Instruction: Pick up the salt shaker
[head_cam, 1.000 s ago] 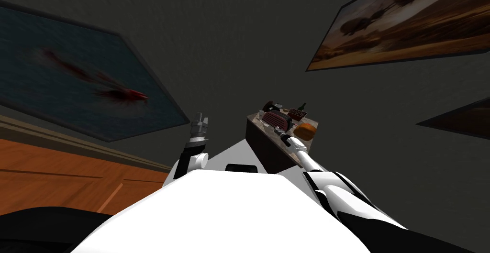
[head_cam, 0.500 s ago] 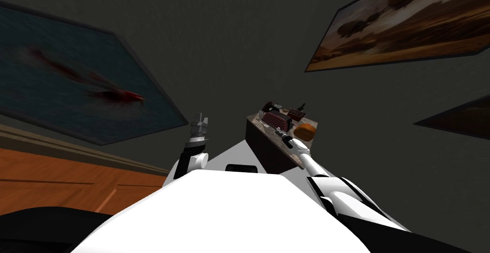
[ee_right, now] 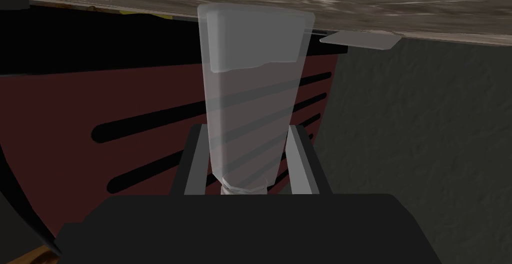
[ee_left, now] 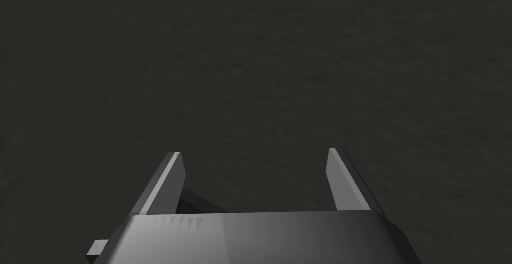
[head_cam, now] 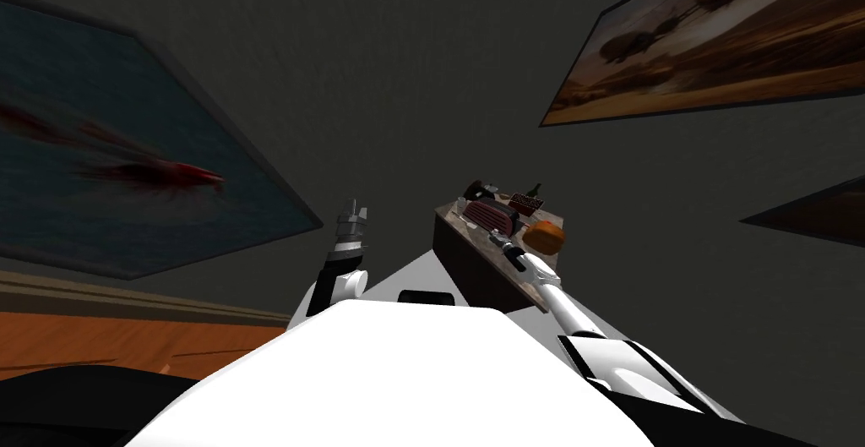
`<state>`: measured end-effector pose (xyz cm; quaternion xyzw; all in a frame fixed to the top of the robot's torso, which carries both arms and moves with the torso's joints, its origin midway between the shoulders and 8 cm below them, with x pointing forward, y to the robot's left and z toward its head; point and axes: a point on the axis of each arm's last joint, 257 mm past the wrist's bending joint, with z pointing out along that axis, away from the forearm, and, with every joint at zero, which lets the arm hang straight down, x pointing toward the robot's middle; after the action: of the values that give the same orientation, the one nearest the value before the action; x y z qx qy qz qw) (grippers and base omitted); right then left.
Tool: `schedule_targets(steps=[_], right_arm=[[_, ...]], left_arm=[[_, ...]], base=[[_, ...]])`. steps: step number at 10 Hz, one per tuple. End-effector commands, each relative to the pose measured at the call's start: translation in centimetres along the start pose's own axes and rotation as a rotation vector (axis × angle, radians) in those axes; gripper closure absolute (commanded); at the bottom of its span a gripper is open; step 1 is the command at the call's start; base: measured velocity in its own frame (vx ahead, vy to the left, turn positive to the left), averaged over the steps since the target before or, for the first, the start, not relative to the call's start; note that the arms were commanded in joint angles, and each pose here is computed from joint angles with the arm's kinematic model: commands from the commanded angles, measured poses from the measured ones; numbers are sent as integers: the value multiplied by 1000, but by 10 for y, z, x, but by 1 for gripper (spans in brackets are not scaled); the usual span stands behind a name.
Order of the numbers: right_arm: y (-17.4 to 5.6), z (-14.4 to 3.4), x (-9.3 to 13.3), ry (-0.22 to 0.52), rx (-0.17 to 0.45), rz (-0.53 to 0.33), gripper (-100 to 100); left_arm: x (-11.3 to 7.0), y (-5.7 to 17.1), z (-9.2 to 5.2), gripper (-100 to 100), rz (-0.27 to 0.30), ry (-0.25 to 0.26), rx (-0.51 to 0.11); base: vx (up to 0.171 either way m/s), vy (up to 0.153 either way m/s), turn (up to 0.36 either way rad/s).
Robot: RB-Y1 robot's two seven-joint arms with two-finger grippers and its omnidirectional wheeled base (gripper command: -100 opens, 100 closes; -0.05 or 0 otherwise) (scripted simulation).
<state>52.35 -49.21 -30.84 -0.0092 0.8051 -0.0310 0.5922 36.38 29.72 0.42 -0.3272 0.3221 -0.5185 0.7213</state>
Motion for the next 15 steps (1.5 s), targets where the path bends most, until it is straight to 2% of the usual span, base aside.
schedule_targets(steps=[1,2,4,5,6,7,9,10,12,13,14,15], right_arm=[[-2,-8,10,10,0,-1,100],[-5,-17,1,-16,-8,-3,100],[-7,-28,17,9,-6,-4,100],[-10,-37,9,-14,-13,-7,100],[-8,-45,18,-2,-16,-8,100],[-10,-54,8,-27,-26,-13,100],[-12,-68,29,8,-23,-12,100],[-12,-77,17,-18,-33,-17,100],[-12,-89,32,8,-34,-17,100],[-11,-99,22,-15,-47,-23,100],[-11,-109,35,8,-46,-22,100],[-12,-116,23,-16,-56,-29,100]], left_arm=[[0,0,0,0,0,0,0],[0,0,0,0,0,0,0],[0,0,0,0,0,0,0],[0,0,0,0,0,0,0],[0,0,0,0,0,0,0],[0,0,0,0,0,0,0],[0,0,0,0,0,0,0],[0,0,0,0,0,0,0],[0,0,0,0,0,0,0],[0,0,0,0,0,0,0],[0,0,0,0,0,0,0],[0,0,0,0,0,0,0]], base=[[40,9,-2],[86,18,-52],[65,18,-27],[97,22,-54],[99,25,-41],[129,25,-61],[74,28,-10],[65,21,-48],[65,17,-23],[81,28,-41],[97,30,-42],[131,45,-75]])
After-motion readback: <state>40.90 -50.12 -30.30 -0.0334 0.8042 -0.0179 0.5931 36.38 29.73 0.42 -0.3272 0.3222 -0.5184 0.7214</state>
